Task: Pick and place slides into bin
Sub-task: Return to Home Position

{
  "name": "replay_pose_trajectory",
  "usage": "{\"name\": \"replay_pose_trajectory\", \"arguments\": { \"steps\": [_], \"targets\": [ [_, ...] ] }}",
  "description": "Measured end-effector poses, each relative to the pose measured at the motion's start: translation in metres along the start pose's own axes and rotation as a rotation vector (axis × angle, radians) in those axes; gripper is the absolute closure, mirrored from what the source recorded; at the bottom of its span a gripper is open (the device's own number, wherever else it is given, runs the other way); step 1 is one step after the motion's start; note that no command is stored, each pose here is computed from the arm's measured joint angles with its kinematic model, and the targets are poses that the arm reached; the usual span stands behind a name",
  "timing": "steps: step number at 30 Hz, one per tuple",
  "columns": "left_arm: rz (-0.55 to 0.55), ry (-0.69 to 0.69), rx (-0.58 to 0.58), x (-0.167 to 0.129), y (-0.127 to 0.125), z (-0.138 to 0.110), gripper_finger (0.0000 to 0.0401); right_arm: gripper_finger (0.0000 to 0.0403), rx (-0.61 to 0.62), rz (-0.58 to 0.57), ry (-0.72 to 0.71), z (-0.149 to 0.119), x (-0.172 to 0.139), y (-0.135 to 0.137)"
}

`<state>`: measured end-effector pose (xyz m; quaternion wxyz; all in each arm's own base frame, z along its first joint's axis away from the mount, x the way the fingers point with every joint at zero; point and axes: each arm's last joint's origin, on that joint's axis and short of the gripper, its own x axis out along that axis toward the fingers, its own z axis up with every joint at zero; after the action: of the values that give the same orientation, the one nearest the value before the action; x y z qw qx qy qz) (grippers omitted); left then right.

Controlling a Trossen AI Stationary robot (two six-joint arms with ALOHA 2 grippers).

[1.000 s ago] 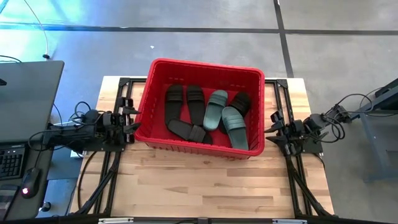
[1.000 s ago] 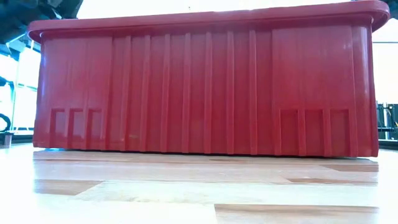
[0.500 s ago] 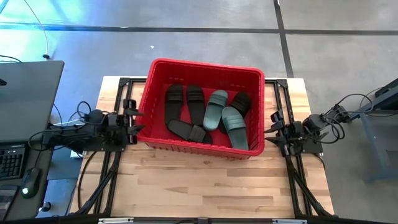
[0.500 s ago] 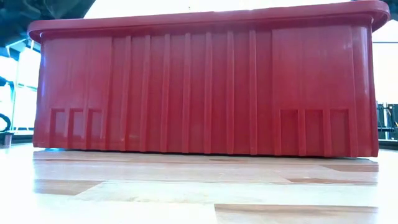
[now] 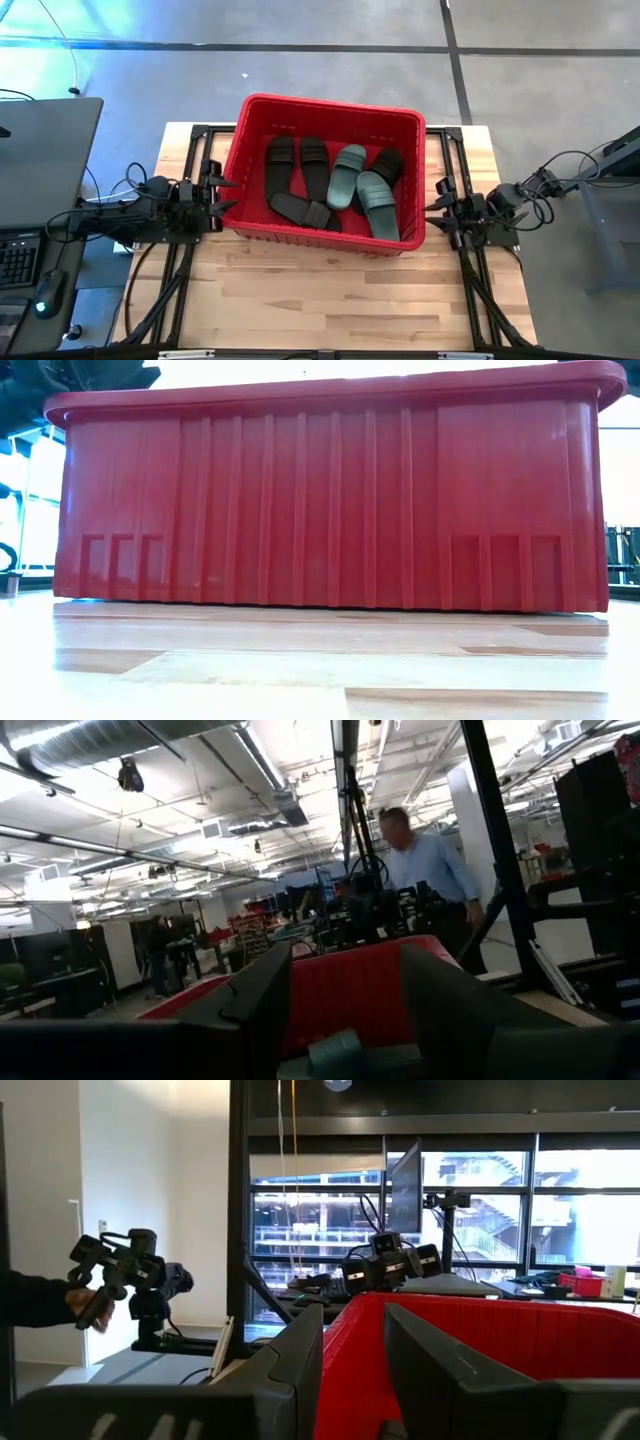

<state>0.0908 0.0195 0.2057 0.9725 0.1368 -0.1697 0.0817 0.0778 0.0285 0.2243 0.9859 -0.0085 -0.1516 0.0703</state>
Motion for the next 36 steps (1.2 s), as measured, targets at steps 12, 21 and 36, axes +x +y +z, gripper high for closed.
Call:
{"name": "replay_pose_trajectory", "arguments": {
  "steps": [12, 21, 36],
  "targets": [
    [-0.004, 0.021, -0.009, 0.0, -0.0003, -0.0015, 0.0229, 0.0304, -0.01, 0.007, 0.033, -0.0033, -0.0001, 0.0005],
    [-0.005, 0.023, -0.007, 0.0, -0.0004, -0.0018, 0.0229, 0.0304, -0.013, 0.008, 0.043, -0.0043, -0.0001, 0.0006],
    [-0.005, 0.025, -0.006, 0.0, -0.0004, -0.002, 0.0229, 0.0304, -0.013, 0.008, 0.043, -0.0043, -0.0001, 0.0006]
  ]
}}
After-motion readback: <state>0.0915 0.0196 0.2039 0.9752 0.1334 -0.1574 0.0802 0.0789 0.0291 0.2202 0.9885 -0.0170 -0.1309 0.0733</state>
